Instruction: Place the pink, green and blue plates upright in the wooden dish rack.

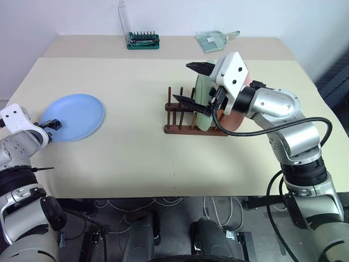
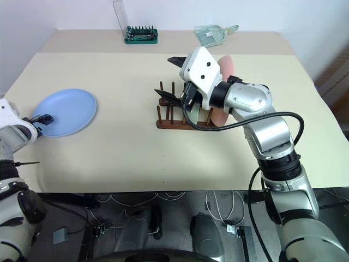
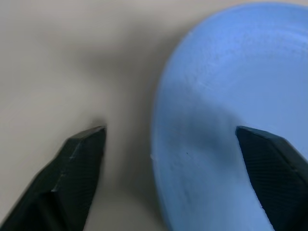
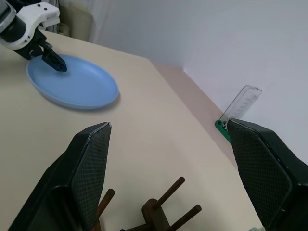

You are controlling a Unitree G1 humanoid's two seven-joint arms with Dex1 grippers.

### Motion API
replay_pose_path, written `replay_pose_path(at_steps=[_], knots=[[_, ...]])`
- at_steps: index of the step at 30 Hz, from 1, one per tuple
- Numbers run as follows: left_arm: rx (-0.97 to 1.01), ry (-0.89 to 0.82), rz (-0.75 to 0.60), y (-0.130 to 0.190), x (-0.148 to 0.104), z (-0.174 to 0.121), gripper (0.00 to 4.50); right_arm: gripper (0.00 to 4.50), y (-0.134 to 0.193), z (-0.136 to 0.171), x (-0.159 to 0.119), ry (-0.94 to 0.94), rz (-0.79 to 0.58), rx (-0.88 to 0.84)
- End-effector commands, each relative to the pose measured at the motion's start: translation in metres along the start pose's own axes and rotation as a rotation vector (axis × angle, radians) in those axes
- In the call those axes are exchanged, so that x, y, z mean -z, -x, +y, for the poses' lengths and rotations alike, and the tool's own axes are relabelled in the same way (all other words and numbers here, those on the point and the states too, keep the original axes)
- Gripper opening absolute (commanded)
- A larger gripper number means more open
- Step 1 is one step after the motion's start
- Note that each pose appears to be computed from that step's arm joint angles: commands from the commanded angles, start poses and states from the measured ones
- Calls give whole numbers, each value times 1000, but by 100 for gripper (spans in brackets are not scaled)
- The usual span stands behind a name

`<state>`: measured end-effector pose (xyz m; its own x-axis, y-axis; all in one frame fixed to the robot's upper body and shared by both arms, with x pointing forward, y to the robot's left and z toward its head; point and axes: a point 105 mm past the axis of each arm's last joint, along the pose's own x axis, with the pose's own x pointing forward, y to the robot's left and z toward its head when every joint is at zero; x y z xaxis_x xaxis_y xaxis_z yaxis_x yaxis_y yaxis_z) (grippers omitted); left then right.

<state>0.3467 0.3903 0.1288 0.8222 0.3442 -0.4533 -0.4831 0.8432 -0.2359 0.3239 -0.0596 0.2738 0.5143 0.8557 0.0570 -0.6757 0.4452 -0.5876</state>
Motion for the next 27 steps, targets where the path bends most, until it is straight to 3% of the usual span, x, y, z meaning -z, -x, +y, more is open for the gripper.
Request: replay_pose_path(at_steps=[1, 6, 11, 15, 19, 22, 27], knots=[[-14, -7, -15, 1, -1, -1, 262, 392, 2, 3, -12, 35, -41, -7], [-33, -3, -24, -1, 0, -5, 11, 392, 2, 13, -9, 29, -29, -44], [38, 5, -96, 2, -13, -25, 1, 392, 2, 13, -8, 41, -22, -37], [328, 83, -438, 37, -71, -93, 1, 392, -3, 12, -6, 98, 1, -27], [456, -16, -600, 70, -94, -144, 1, 392, -12, 15, -2, 265, 44, -32], [547, -115, -722, 102, -107, -187, 1, 392, -28, 16, -9, 426, 38, -12], [621, -185, -768, 128, -104, -227, 1, 392, -48, 13, -11, 614, 39, 34]])
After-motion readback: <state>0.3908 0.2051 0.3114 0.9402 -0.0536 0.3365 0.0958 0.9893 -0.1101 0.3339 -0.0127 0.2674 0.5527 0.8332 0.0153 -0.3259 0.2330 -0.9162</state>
